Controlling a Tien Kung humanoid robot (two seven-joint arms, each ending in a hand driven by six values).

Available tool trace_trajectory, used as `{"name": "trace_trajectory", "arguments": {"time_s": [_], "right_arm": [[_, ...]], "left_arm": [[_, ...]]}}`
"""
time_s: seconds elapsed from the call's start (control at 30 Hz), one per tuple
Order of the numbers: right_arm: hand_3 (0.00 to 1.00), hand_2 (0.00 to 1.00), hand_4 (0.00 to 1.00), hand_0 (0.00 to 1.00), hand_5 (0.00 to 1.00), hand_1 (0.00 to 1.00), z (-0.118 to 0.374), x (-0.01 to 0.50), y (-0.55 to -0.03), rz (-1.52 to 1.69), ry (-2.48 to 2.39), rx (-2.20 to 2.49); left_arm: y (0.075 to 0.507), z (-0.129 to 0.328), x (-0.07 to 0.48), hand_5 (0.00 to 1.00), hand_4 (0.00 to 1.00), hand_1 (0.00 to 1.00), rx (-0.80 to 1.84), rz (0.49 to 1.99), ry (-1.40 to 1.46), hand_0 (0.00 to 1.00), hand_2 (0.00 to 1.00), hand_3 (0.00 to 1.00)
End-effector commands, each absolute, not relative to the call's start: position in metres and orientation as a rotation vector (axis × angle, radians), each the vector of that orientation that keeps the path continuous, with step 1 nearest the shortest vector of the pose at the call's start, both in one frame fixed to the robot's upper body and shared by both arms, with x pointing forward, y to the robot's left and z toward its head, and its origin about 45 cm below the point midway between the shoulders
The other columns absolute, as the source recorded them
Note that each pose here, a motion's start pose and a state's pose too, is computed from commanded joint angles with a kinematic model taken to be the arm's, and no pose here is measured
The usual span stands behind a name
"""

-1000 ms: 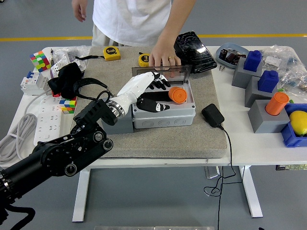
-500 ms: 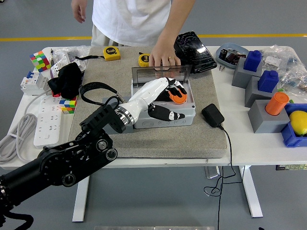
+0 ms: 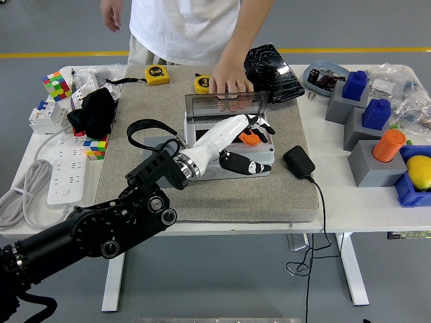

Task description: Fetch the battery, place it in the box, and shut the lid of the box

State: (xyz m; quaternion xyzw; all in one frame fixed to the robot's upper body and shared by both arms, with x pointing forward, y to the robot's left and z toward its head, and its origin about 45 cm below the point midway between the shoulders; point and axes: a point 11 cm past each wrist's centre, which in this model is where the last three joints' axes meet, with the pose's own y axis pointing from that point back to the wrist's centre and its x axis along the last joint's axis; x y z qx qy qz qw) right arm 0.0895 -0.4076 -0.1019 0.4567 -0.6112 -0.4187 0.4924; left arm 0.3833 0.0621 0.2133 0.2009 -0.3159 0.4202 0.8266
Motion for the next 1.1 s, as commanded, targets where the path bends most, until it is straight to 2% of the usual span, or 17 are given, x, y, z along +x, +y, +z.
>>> {"name": "trace_trajectory", "arguments": {"time_s": [0.03, 0.2, 1.1], "right_arm": [[0.760, 0.713, 0.998, 0.633, 0.644, 0.685, -0.102, 0.090, -0.408, -1.015, -1.482, 1.109], [0.760, 0.713, 0.998, 0.633, 0.643, 0.686, -0.102, 0.089, -0.408, -1.014, -1.480, 1.109], [0.760, 0.712, 0.998, 0.634, 0.641, 0.685, -0.102, 0.091, -0.408, -1.014, -1.488, 1.110]], "left_arm": [[0.062, 0.213, 0.384, 0.145, 0.956, 0.738, 0.432, 0.892, -0.672, 0.728, 0.680, 0.717], [0.064, 0.206, 0.387, 0.145, 0.954, 0.742, 0.452, 0.891, -0.662, 0.737, 0.690, 0.727], [0.086, 0.217, 0.418, 0.142, 0.948, 0.744, 0.488, 0.980, -0.724, 0.739, 0.692, 0.723]]}}
